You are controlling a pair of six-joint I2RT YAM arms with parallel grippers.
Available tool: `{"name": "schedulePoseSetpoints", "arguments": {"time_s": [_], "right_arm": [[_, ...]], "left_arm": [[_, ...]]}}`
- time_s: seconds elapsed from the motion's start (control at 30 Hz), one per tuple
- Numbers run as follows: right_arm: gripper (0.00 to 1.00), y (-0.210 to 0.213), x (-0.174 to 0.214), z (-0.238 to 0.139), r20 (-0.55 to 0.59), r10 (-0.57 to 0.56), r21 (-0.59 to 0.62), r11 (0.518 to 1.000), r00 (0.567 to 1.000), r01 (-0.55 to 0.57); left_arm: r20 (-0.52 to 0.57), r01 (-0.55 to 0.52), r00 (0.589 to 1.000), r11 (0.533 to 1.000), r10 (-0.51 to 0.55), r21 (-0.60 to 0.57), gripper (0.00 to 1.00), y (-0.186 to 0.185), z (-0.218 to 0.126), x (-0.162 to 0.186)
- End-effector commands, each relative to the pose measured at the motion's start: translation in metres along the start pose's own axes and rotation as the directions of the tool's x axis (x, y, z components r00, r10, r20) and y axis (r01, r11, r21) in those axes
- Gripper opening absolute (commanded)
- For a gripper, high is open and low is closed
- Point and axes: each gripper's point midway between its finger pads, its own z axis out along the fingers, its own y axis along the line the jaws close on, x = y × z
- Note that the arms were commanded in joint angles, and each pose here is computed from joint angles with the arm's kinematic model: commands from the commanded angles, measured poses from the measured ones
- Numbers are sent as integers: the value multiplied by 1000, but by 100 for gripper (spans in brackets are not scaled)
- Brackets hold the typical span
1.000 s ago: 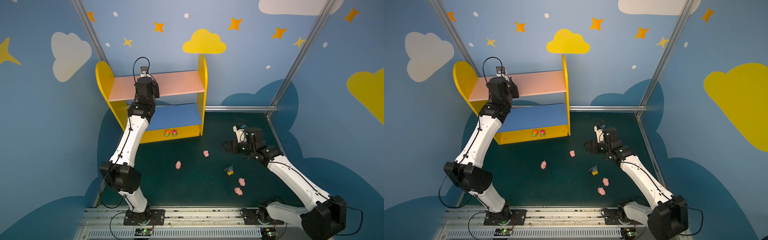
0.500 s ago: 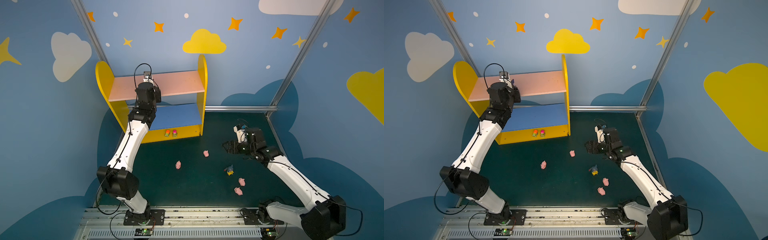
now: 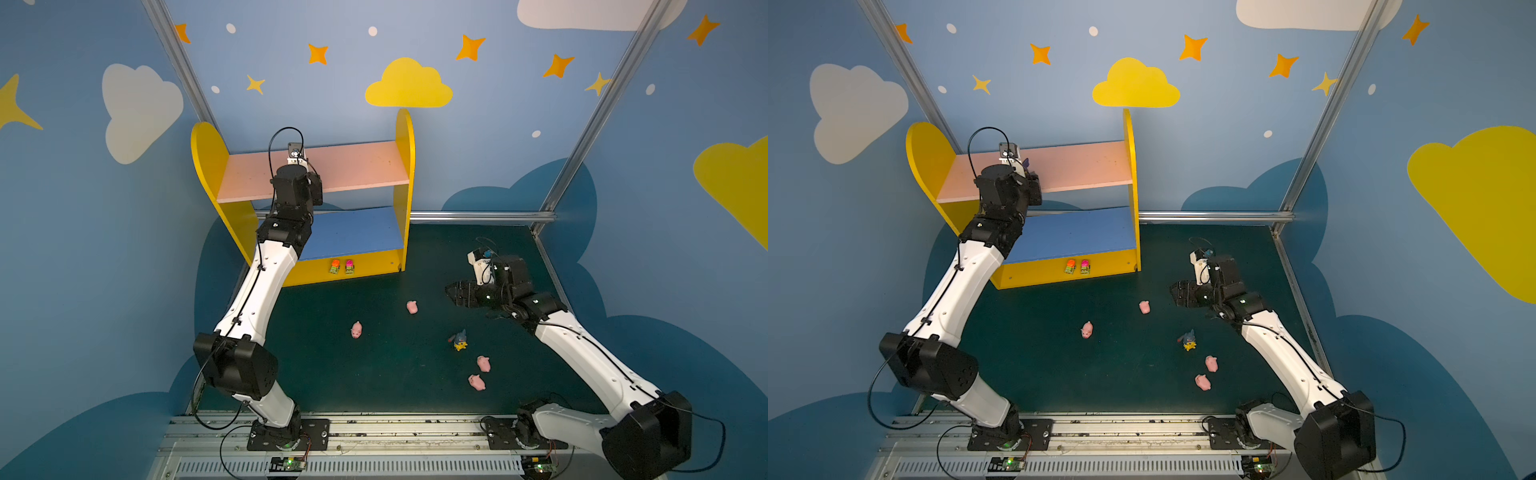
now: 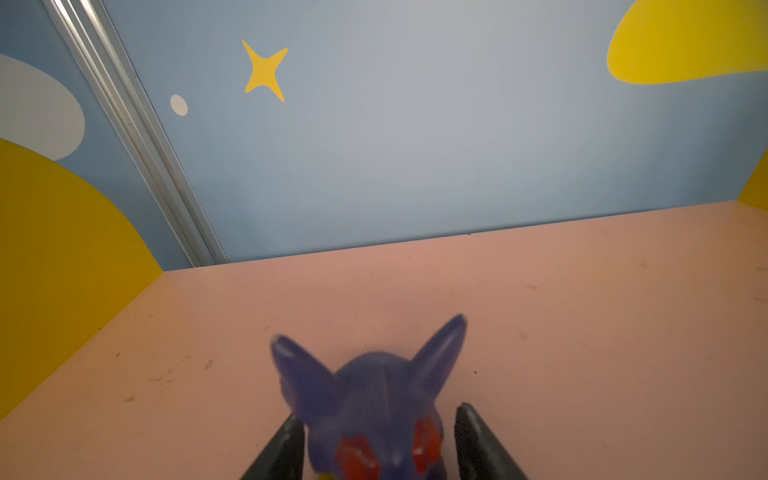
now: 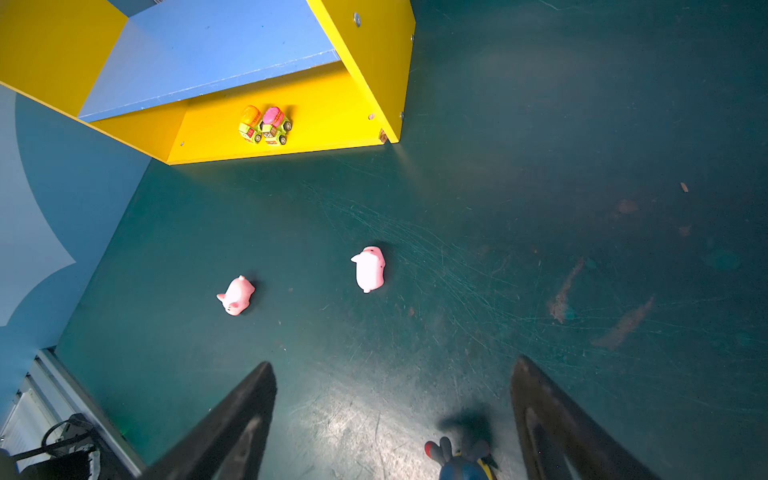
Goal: Place and organize the plastic toys onto the shelf
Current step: 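Lower the figure onto the pink top shelf with the left gripper, then open the left gripper and withdraw it from the top shelf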
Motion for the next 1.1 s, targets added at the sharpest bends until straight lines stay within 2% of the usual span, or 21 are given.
{"name": "schedulePoseSetpoints", "arguments": {"time_s": [0.0, 0.07, 0.37, 0.6, 1.07], "right_arm": [[87, 0, -3, -5, 17, 5, -3, 1000, 1000, -5], [87, 0, -3, -6, 18, 6, -3, 1000, 1000, -6], [87, 0, -4, -8, 19, 12, -2, 1000, 1000, -12], [87, 2, -7, -13, 25, 9, -6, 1000, 1000, -9], [87, 10, -16, -31, 53, 1, -18, 1000, 999, 0]], "left_arm": [[-29, -24, 999, 1000, 25, 8, 61, -1, -5, 7], [-25, -24, 999, 1000, 24, 8, 65, 0, -7, 6], [-10, -15, 1000, 1000, 15, 0, 70, 3, -8, 1], [22, -4, 1000, 1000, 4, -19, 81, 13, -16, -12], [94, 34, 995, 999, -32, -25, 85, 32, -45, -44]]}}
